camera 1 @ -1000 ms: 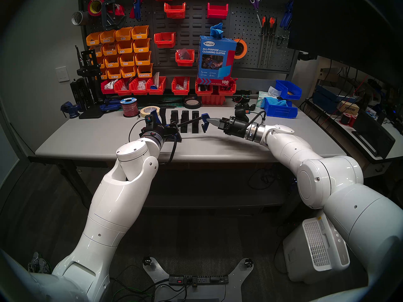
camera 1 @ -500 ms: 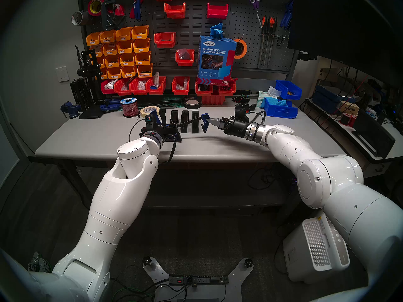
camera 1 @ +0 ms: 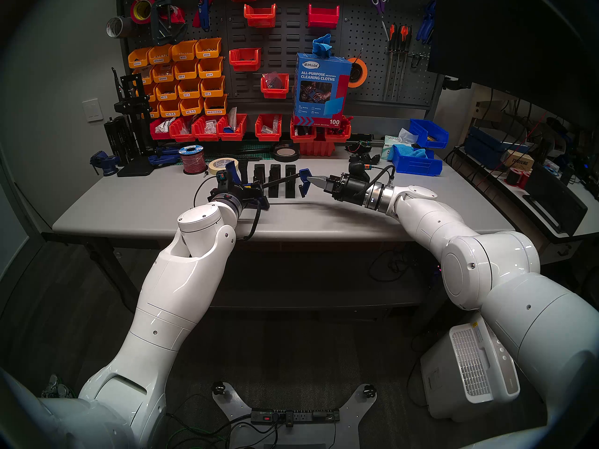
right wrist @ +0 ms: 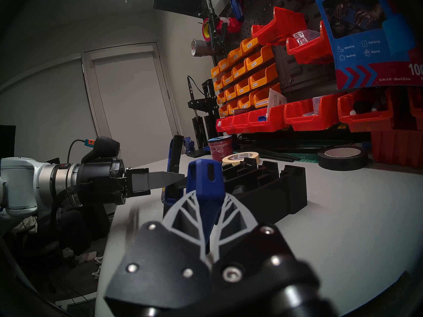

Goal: Clamp the two 3D printed pieces together with the clamp

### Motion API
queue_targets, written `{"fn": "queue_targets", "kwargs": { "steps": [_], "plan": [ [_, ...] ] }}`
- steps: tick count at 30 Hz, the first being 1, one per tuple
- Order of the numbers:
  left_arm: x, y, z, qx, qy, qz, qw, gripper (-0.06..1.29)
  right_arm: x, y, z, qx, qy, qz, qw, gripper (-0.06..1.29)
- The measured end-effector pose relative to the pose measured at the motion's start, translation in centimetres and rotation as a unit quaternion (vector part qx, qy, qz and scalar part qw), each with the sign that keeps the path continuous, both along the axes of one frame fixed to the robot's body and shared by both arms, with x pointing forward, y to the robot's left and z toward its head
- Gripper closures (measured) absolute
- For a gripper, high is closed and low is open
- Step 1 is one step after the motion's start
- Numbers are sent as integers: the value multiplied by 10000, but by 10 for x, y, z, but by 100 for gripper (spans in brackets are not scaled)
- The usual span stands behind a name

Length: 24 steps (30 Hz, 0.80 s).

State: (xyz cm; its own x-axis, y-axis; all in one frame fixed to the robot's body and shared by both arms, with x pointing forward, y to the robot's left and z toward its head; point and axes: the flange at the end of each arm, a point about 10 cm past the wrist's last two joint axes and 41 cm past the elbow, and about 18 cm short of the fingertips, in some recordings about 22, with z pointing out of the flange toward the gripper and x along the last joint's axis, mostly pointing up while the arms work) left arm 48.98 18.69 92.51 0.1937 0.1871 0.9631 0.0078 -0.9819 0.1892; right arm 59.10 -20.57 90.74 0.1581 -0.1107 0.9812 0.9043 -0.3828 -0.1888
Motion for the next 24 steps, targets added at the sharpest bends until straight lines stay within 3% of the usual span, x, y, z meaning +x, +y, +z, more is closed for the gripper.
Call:
{"fn": "queue_targets", "kwargs": {
  "steps": [24],
  "plan": [
    [3,4,4,17,-103,-69,9999,-3,0,2,1,5,-16,27,10000,127]
  ]
}}
